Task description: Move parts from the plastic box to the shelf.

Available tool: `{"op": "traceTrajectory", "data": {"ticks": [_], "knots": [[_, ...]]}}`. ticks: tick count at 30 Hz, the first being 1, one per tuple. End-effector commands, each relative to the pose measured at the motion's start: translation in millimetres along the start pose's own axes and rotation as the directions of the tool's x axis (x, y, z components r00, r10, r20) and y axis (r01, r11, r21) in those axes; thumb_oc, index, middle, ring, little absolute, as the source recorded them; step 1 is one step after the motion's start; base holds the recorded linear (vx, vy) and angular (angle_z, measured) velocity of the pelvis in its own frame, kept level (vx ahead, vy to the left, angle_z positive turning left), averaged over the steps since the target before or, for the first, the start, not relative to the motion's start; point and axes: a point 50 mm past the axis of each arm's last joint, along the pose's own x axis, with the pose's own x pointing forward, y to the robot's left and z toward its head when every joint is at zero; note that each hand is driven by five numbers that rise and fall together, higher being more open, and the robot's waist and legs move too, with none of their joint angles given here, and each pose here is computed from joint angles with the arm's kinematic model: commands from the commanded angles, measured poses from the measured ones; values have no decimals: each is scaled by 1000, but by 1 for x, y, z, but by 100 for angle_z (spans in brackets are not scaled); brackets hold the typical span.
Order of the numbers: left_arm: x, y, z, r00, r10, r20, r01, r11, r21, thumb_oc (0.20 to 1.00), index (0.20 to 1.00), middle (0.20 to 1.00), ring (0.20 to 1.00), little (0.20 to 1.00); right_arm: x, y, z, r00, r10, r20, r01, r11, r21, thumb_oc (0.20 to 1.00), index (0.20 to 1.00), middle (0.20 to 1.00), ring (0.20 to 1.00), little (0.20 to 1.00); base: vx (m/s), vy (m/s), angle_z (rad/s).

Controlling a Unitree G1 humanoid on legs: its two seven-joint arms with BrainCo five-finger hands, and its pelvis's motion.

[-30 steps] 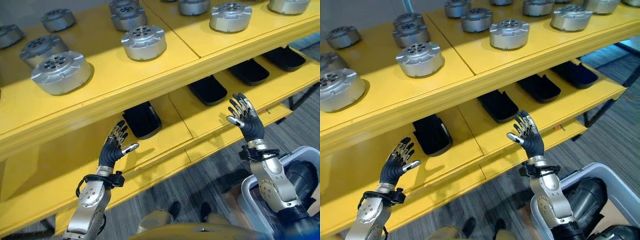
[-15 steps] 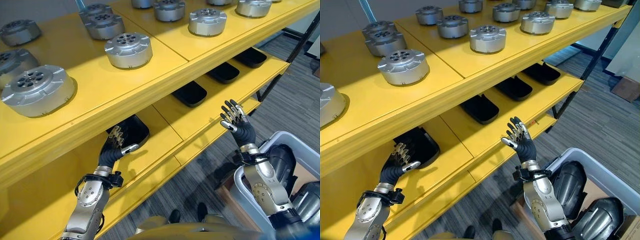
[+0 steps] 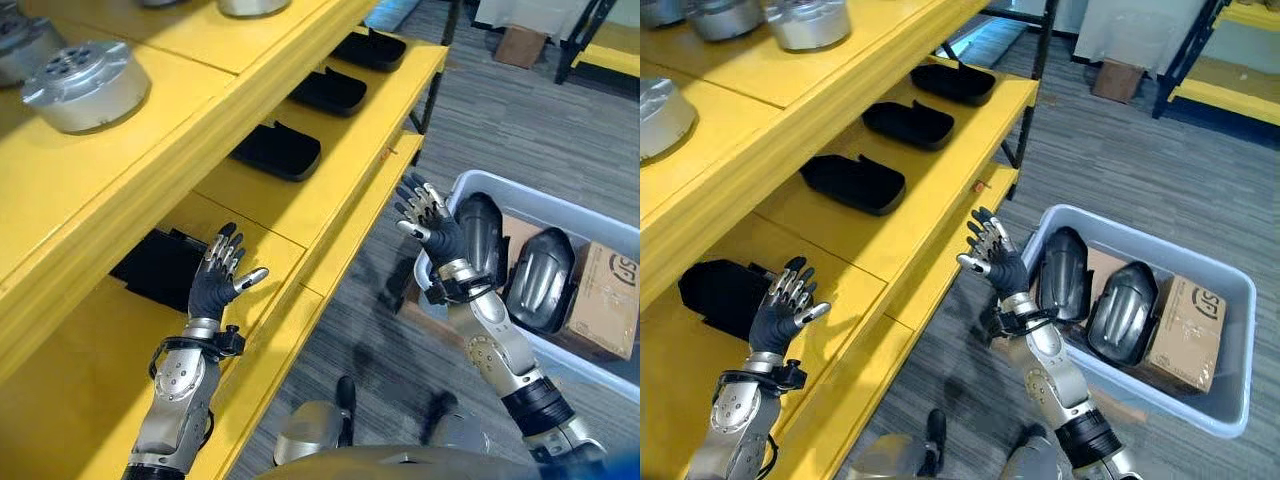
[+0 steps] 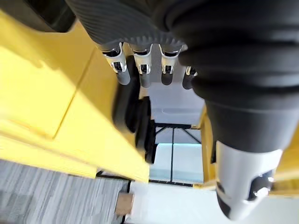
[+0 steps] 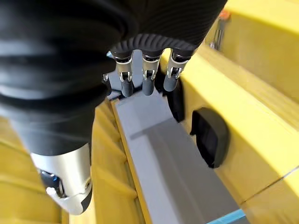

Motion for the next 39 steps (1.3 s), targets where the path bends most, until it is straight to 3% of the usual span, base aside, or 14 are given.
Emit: {"op": "traceTrajectory", "data": {"ticks": [1, 22, 32, 39], "knots": [[1, 0, 25, 991, 22, 130, -19, 1000, -24, 1000, 1000, 1000, 1000, 1000, 10, 9, 23, 991, 34, 128, -33, 999, -10, 1000, 1000, 1000, 1000, 1000, 95, -158, -62], [4, -4, 13, 996, 8, 88, -3, 999, -53, 1000, 1000, 1000, 1000, 1000, -17, -38, 39, 984, -88, 157, 107, 987, -118, 1000, 1000, 1000, 1000, 1000, 51, -240, -18], [3, -4, 14, 995, 2, 98, 3, 999, -55, 1000, 1000, 1000, 1000, 1000, -39, -48, 19, 982, -170, 83, 177, 981, -84, 1000, 1000, 1000, 1000, 1000, 171, 213, -40], [12, 8, 35, 986, -24, 163, 10, 997, 81, 1000, 1000, 1000, 1000, 1000, -38, -34, 3, 994, -112, 12, 112, 993, -40, 1000, 1000, 1000, 1000, 1000, 50, 216, -69]]}}
